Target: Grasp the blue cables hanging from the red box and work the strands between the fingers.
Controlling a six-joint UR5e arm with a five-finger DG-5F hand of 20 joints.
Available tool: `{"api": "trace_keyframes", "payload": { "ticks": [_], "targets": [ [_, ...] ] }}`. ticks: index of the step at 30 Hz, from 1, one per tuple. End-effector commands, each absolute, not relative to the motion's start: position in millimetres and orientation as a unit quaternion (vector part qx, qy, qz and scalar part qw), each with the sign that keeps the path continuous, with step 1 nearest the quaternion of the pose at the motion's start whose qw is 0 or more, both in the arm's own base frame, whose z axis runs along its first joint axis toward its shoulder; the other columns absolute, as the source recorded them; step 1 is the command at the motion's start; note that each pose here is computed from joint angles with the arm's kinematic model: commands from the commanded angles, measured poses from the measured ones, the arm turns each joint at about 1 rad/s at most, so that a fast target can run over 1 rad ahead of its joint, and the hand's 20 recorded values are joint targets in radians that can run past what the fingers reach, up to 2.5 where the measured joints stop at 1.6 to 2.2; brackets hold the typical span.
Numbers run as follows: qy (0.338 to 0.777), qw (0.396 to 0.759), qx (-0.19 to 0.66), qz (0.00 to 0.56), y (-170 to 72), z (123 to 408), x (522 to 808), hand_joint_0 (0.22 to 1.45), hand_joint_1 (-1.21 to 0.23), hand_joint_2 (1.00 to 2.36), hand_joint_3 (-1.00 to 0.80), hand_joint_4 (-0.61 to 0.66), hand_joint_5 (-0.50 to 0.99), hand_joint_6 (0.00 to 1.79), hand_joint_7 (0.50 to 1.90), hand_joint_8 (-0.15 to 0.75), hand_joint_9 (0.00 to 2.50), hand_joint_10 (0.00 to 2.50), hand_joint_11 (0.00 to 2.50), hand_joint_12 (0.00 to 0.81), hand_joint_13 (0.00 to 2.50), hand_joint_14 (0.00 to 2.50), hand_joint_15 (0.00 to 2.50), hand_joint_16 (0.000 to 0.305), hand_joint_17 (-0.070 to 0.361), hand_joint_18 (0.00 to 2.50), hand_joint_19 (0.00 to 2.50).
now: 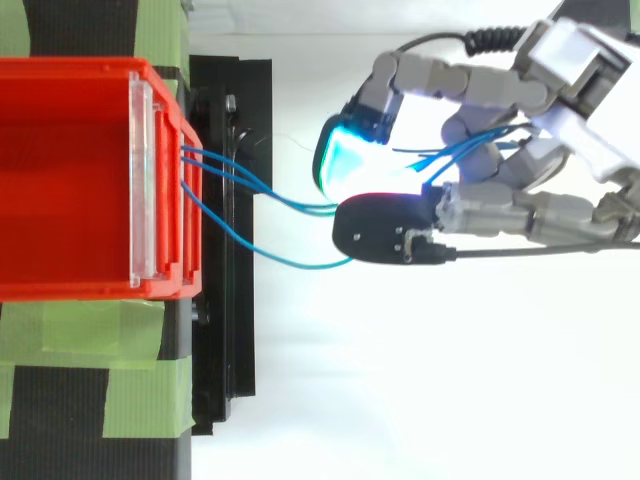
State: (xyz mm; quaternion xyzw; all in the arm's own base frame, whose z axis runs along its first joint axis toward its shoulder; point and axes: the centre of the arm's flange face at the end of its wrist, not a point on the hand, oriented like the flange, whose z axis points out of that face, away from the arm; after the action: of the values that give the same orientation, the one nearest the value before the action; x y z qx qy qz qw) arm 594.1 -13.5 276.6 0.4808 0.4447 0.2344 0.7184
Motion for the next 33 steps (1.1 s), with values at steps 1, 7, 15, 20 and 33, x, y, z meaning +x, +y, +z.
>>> {"api": "trace_keyframes", "payload": {
  "ticks": [1,7,15,20,33],
  "targets": [
    [0.442,0.714,0.484,0.248,-6,269,597,0.99,-0.63,1.02,-0.06,0.32,0.47,0.0,1.46,0.532,1.78,2.5,2.5,0.684,1.96,2.5,1.71,0.243,0.182,2.5,0.6],
    [0.441,0.707,0.489,0.259,1,253,601,0.99,-0.63,1.02,-0.06,0.32,0.47,0.0,1.46,0.532,1.78,2.5,2.5,0.684,1.96,2.5,1.71,0.243,0.182,2.5,0.6],
    [0.434,0.71,0.489,0.263,1,255,603,0.97,-0.65,1.02,-0.07,0.32,0.45,0.0,1.45,0.532,1.78,2.5,2.5,0.684,1.96,2.5,1.71,0.243,0.182,2.5,0.6],
    [0.436,0.708,0.488,0.264,2,254,602,0.93,-0.75,1.02,-0.18,0.29,0.22,0.48,1.26,0.532,1.78,2.5,2.5,0.684,1.96,2.5,1.71,0.243,0.182,2.5,0.6],
    [0.429,0.711,0.491,0.261,-13,272,599,1.06,-0.68,1.02,-0.07,0.28,0.27,0.5,1.24,0.532,1.78,2.5,2.5,0.684,1.96,2.5,1.71,0.243,0.182,2.5,0.6]
  ]
}}
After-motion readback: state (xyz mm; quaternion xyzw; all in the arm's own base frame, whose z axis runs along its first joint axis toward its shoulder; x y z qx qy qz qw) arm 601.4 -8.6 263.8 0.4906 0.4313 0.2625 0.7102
